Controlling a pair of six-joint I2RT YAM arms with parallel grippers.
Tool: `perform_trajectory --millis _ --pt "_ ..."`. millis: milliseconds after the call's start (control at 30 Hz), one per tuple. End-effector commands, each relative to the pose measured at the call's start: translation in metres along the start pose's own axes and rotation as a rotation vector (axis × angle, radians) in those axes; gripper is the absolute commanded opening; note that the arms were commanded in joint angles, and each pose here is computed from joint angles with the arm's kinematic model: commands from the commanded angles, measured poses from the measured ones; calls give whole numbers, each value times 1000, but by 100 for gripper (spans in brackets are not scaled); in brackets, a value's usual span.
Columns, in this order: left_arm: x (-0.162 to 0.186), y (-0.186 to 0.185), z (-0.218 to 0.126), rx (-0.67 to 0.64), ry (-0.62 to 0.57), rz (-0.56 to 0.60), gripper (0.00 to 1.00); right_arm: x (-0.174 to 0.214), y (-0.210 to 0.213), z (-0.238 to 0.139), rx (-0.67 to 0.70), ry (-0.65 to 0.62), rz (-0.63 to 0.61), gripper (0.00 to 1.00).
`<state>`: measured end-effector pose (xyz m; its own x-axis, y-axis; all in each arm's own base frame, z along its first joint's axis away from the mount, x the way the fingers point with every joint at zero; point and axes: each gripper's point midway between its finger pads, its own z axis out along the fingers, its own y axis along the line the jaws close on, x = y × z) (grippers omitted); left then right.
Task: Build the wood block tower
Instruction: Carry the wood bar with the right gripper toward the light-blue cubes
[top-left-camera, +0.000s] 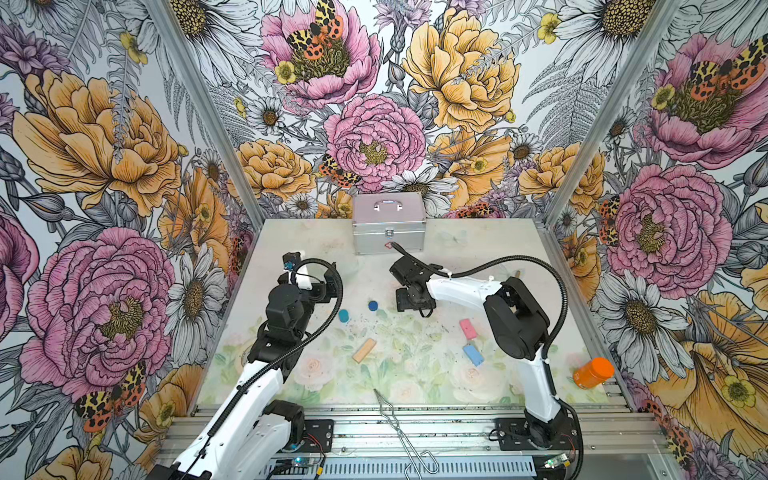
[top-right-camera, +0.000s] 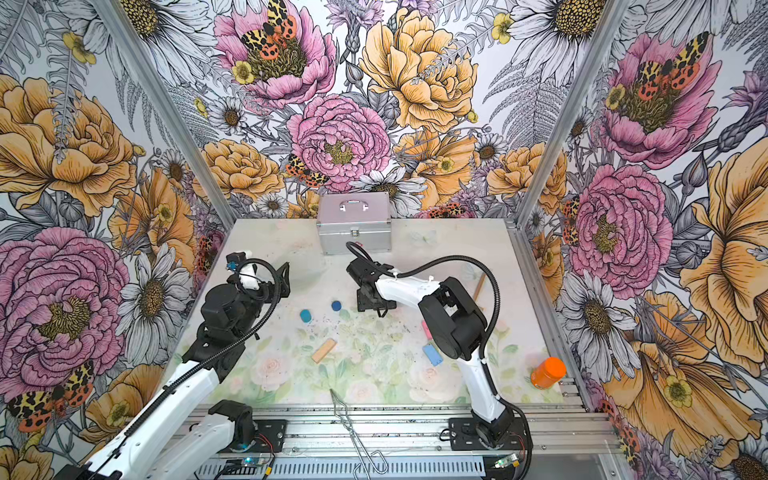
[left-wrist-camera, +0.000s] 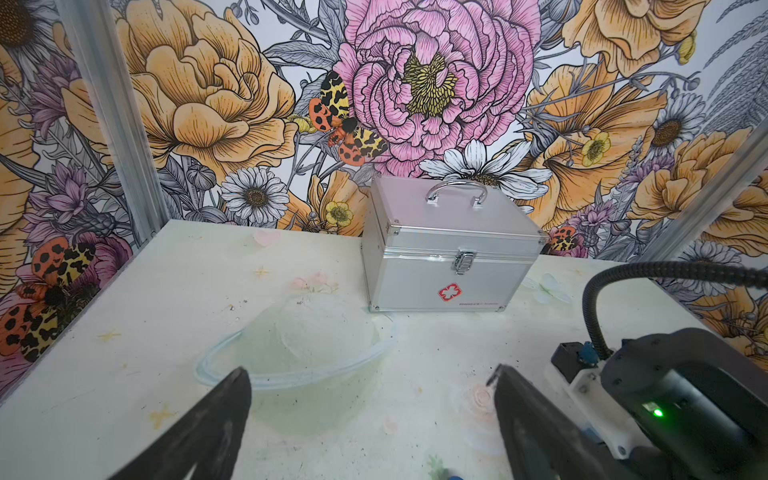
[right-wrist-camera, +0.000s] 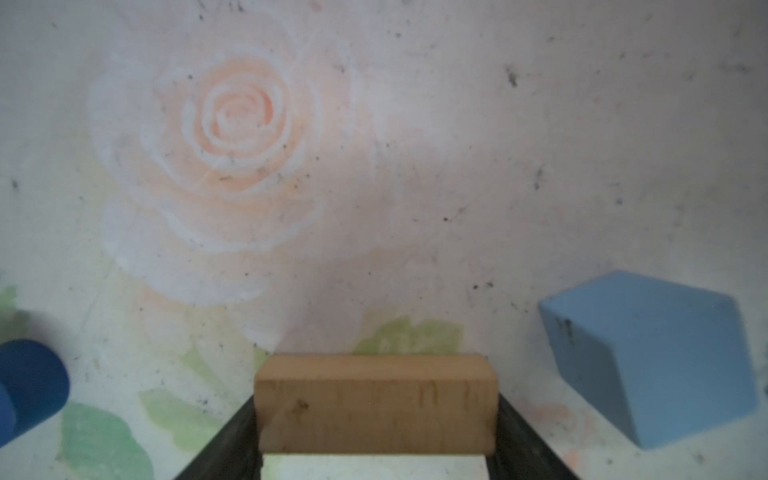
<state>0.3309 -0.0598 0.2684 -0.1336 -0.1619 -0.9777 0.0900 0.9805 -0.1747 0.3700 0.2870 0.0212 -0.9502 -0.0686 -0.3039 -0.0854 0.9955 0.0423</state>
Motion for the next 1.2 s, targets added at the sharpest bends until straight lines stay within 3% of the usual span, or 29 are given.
perform_trajectory --millis 0,333,467,700,967,1167 --pt "2 -7 -3 33 5 -11 92 11 -10 4 27 33 37 0" --pt "2 -7 -3 32 6 -7 93 14 -9 7 21 48 15 20" --pt "2 -7 -3 32 6 -6 93 14 -9 7 21 47 11 45" --pt "2 -7 -3 30 8 -5 94 12 -7 3 18 37 2 73" --pt "2 -7 -4 32 7 -4 94 11 -6 2 18 31 -8 89" --pt "1 -7 -4 33 6 -4 94 8 -4 -3 15 16 -13 95"
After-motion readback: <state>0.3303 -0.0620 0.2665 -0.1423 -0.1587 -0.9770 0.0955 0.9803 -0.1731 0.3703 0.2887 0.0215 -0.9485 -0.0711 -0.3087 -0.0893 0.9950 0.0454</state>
